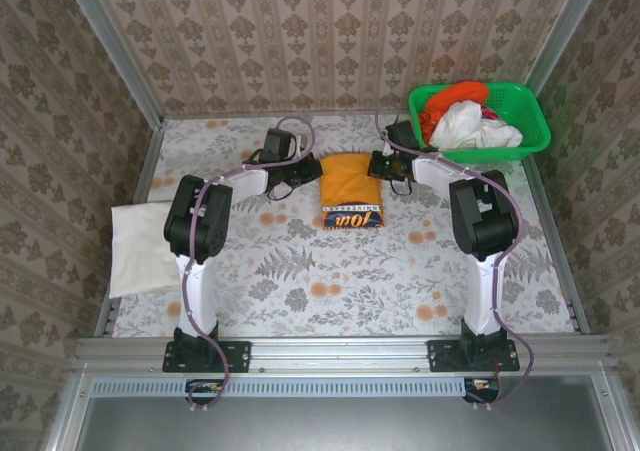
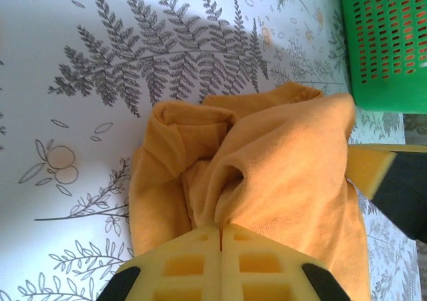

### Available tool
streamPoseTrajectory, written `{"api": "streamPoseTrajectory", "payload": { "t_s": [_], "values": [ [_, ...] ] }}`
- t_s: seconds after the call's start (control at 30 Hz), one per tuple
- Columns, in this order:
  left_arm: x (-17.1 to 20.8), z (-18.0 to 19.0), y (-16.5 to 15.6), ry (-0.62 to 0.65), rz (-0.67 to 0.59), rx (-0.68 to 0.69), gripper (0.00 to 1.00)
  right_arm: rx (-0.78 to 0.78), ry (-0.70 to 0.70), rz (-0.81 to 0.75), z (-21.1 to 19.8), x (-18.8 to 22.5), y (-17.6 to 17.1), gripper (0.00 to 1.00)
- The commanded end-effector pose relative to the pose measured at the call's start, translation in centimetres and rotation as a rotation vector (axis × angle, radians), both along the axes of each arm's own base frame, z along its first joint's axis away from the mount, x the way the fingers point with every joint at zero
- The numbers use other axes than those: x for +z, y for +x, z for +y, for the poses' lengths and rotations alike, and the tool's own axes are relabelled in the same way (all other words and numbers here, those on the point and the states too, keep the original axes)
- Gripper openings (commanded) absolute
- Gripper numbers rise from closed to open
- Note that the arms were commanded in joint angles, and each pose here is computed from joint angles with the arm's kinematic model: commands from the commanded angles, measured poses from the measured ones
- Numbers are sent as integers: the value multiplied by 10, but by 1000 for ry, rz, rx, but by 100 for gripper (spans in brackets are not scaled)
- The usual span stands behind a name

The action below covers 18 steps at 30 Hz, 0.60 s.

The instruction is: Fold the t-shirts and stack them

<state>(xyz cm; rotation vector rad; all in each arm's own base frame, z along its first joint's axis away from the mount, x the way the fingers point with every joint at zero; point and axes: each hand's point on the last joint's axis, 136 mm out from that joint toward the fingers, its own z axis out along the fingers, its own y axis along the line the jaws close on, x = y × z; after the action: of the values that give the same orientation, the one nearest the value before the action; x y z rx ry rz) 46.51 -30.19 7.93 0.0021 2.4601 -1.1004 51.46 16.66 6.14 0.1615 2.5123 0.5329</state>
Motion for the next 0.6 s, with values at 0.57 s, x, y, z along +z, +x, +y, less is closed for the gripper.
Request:
{"api": "streamPoseTrajectory", "payload": {
  "t_s": [0.57],
  "values": [
    [13,-12,9,27,-13,-42,0,-156,-126,18,-31,-1,-23,0]
  ]
}}
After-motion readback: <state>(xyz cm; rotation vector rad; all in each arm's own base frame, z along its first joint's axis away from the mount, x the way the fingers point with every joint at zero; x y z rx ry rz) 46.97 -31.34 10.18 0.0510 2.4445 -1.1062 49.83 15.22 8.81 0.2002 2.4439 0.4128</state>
